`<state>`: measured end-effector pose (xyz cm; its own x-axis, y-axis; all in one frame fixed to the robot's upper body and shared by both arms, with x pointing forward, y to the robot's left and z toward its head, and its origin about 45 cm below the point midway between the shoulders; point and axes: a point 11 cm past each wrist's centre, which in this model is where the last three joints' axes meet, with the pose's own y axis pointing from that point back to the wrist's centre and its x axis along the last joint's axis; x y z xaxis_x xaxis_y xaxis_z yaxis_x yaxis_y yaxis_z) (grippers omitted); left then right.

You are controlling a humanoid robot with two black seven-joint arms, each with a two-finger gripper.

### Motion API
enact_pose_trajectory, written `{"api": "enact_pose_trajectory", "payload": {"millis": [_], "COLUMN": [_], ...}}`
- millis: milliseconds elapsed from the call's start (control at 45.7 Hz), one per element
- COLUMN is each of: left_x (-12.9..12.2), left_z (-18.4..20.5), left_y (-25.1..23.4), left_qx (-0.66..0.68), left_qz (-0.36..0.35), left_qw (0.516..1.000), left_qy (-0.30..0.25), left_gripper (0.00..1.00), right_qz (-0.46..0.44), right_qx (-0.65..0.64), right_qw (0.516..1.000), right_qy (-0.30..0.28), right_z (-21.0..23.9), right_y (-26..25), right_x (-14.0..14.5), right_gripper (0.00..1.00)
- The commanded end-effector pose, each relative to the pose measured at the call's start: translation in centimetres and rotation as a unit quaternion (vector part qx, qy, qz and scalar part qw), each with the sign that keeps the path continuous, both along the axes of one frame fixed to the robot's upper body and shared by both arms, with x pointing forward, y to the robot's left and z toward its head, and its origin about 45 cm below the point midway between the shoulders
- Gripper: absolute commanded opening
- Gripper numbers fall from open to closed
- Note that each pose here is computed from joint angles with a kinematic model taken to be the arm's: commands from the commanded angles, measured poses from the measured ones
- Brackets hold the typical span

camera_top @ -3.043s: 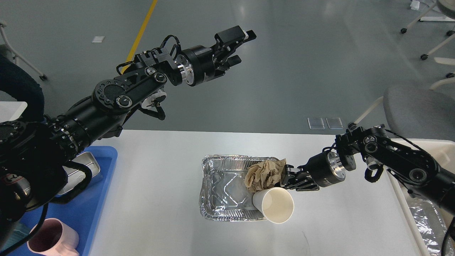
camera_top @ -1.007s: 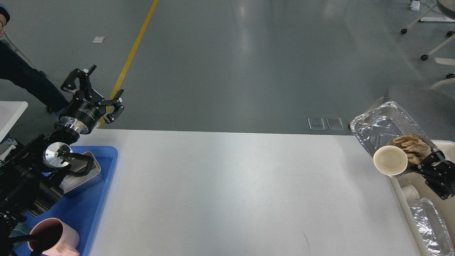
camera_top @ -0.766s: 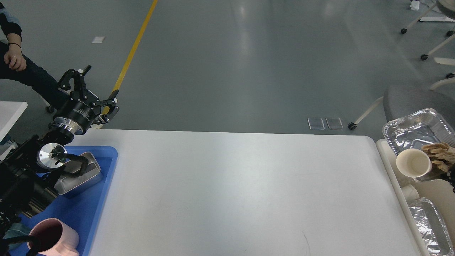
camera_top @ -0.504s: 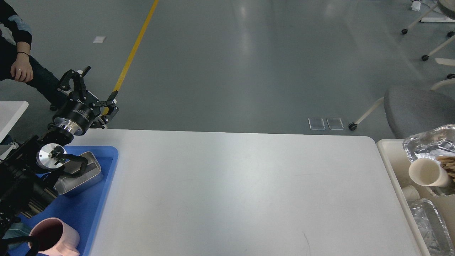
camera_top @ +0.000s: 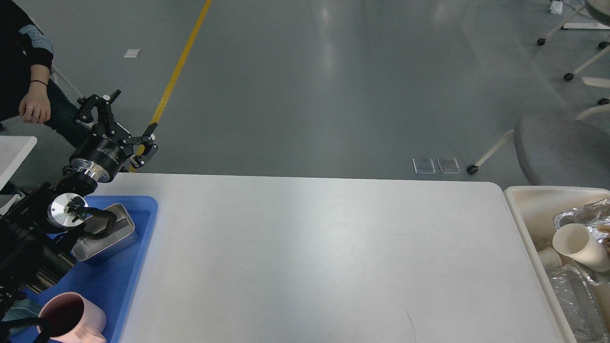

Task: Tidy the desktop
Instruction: 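Swing the foil tray with the right gripper over the bin and drop it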

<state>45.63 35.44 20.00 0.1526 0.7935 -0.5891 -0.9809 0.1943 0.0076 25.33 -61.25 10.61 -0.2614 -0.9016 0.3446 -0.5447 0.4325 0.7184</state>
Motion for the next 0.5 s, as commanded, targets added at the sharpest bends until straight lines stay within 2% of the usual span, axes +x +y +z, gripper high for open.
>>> {"api": "enact_pose_trajectory", "payload": {"millis": [0, 175, 241, 482], "left_x": [0.0, 0.2, 0.3, 0.6], "left_z": [0.1, 0.4, 0.5, 1.2], "left_y": [0.0, -0.1, -0.1, 0.1], "left_qx": [-0.001, -0.001, -0.002, -0.002], "left_qz": [0.002, -0.001, 0.0, 0.003], "left_qw": [1.0, 1.0, 1.0, 1.0], "left_qy": [-0.003, -0.004, -0.01, -0.015], "left_gripper": [0.97, 0.97, 0.97, 0.97], "right_qz": [-0.011, -0.004, -0.001, 0.036], "right_qx": [0.007, 0.008, 0.007, 0.004], "right_qw": [1.0, 1.0, 0.999, 0.983], "right_qy": [-0.008, -0.02, -0.036, -0.178], "right_z": [-0.1, 0.8, 1.9, 11.9], "right_y": [0.0, 0.2, 0.2, 2.4], "right_x": [0.0, 1.0, 2.2, 12.4], "right_gripper": [1.0, 1.0, 1.0, 1.0]}}
